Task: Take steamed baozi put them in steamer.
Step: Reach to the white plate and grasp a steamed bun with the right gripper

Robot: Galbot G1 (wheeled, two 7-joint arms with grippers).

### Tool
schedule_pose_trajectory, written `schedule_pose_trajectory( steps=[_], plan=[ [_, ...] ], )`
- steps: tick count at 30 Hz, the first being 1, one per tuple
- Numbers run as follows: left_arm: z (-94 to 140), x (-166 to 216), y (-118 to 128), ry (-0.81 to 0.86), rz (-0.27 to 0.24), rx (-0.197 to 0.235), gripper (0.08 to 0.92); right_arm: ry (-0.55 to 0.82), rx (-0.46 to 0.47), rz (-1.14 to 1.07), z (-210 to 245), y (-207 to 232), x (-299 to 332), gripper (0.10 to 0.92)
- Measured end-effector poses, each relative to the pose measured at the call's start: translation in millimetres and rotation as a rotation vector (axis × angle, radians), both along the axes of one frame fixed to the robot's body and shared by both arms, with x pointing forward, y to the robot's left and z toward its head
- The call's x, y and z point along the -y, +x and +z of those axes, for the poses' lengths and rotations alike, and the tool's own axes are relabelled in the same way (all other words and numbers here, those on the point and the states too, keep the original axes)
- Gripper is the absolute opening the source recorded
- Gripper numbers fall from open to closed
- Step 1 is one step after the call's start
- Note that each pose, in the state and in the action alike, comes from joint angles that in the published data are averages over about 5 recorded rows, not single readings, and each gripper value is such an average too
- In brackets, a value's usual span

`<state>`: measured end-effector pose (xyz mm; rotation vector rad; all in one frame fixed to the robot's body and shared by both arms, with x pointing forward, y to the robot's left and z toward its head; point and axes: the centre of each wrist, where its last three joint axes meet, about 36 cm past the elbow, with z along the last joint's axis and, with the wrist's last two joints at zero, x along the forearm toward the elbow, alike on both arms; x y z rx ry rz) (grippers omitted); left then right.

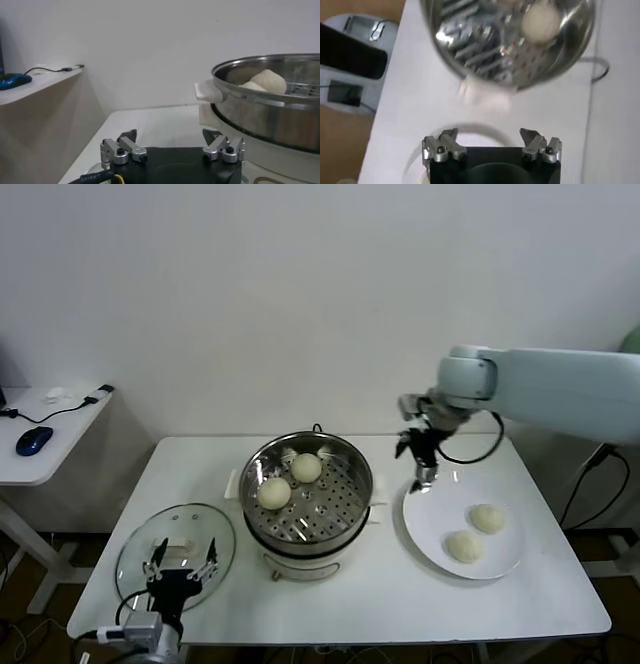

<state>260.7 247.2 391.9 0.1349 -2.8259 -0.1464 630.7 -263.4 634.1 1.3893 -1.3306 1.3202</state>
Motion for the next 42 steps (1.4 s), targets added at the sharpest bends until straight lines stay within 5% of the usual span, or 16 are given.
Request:
schedule_pose_trajectory(
  steps=[21, 42],
  plan=[
    [-3.0, 5.9, -7.1, 0.016, 0.003, -0.018, 0.823, -0.072, -0.058, -0.141, -141.0, -50.3, 108.5, 0.823],
    [0.8, 5.4, -5.6, 0.002, -0.003, -0.017, 0.823, -0.065, -0.054, -0.182, -177.3, -35.8, 103.0, 0.822]
  ],
)
